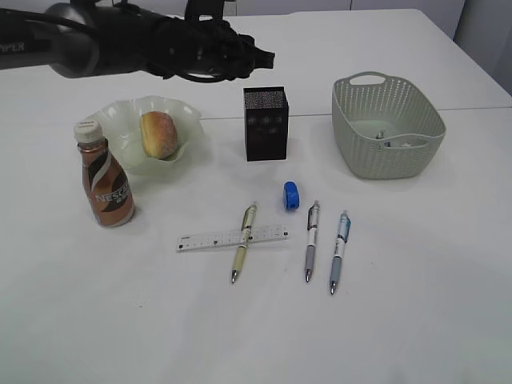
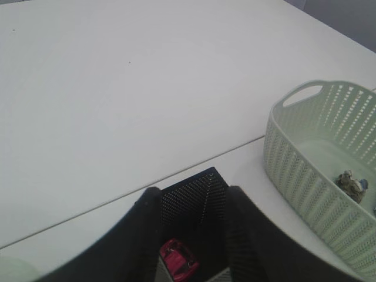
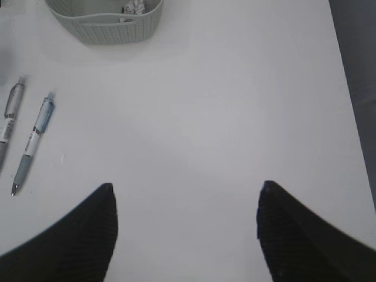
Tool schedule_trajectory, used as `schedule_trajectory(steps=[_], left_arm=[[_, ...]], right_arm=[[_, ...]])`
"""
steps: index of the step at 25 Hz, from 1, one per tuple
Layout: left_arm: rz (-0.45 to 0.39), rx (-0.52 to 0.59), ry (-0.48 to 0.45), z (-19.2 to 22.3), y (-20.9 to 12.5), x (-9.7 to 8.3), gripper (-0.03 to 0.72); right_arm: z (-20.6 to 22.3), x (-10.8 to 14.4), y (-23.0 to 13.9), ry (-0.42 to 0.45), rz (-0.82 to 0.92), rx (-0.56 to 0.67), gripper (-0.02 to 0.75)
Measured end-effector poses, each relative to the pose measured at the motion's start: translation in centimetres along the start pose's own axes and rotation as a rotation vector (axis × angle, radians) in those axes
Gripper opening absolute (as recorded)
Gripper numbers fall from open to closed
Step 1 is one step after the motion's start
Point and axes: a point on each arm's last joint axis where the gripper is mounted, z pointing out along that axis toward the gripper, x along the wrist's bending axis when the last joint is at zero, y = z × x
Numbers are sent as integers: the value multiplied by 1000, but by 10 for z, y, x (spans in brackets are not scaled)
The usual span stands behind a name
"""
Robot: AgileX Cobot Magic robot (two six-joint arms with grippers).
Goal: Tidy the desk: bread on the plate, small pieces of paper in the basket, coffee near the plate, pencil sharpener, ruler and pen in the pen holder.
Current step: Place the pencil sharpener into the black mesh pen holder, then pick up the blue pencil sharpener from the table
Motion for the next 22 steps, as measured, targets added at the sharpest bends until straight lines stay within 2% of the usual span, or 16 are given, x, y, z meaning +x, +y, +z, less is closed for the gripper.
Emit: schedule_trajectory(steps=[4,8,17,22], left_arm=[[-1,48,15,-18,16,-1,266],[-2,120,35,-39,30,-1,262],[-22,387,89,-80,38,0,260],[-99,561,71,-95,29,-4,259]], right_arm=[[0,2,0,25,9,6,574],[-1,9,-1,101,38,16,573],[8,23,1,224,83,67,574],[20,34,5,304,114,118,574]])
